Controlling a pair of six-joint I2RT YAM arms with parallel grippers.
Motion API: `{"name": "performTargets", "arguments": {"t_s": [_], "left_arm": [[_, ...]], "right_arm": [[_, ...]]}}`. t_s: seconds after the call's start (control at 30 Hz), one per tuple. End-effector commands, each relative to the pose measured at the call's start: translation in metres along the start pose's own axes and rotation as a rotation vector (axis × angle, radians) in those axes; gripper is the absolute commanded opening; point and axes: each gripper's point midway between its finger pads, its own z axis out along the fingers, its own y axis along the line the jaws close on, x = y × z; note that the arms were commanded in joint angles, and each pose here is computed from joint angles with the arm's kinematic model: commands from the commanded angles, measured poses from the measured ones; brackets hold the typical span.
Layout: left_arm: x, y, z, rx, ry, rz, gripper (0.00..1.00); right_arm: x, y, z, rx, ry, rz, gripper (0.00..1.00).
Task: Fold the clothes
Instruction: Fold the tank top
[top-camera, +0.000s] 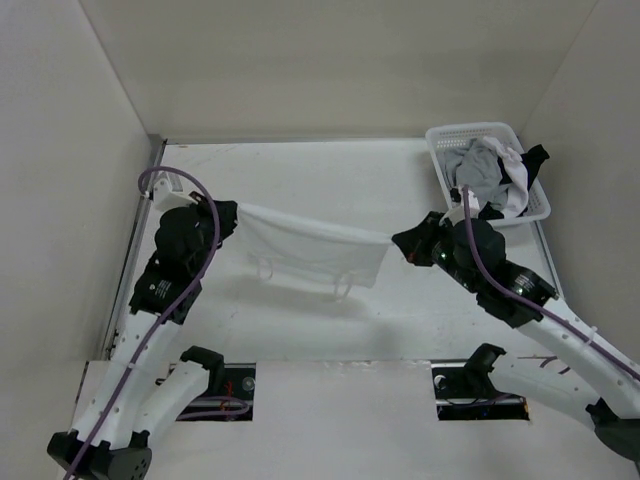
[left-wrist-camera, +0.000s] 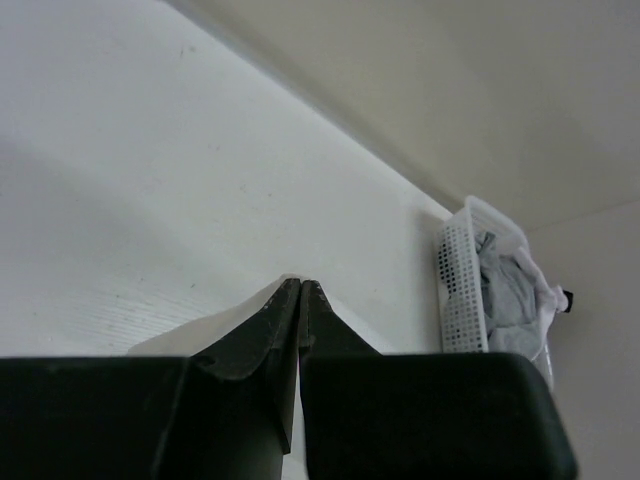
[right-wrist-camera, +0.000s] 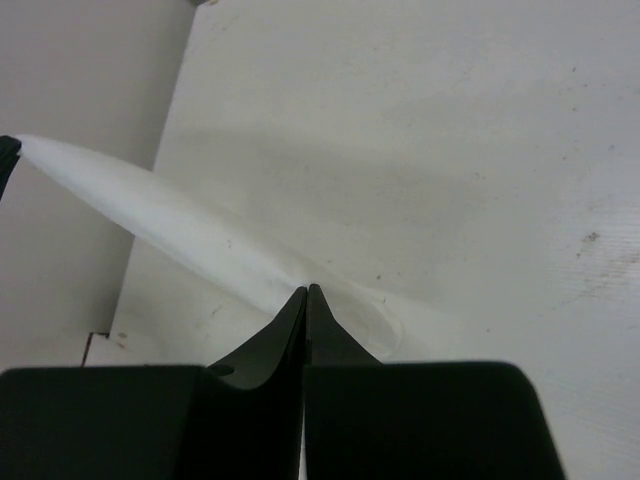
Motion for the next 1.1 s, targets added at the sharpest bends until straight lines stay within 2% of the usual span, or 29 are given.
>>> {"name": "performTargets", "arguments": {"t_s": [0.0,0.17,0.4,0.53,0.67,0.83,1.07], "left_arm": [[-0.019,-0.020,-0.005,0.079,-0.047,-0.010,0.00],[-0.021,-0.007,-0.039,0.061,-0.059,0.001,0.00],[-0.008,0.023,-0.087,0.015,-0.007,0.001,0.00],[-0.001,0.036,-0.092,-0.024,0.010,0.009,0.00],[0.039,0.060,-0.056,-0.097,0.101,0.024,0.00],[0.097,0.085,0.011,-0.160,0.209,0.006,0.00],[0.141,0.103,0.100,-0.234,0.272,-0.012,0.00]], "right_arm": [[-0.038,0.030,-0.007,-0.109,-0.098,-0.012,0.01],[-0.008,0.032,-0.036,-0.147,-0.047,0.004,0.01],[0.037,0.037,-0.086,-0.219,0.075,0.048,0.02],[0.061,0.041,-0.084,-0.225,0.142,0.016,0.03],[0.084,0.012,-0.034,-0.107,0.183,-0.035,0.03],[0.106,-0.041,0.049,-0.059,0.275,0.038,0.02],[0.097,-0.116,0.138,0.147,0.292,0.105,0.02]]}}
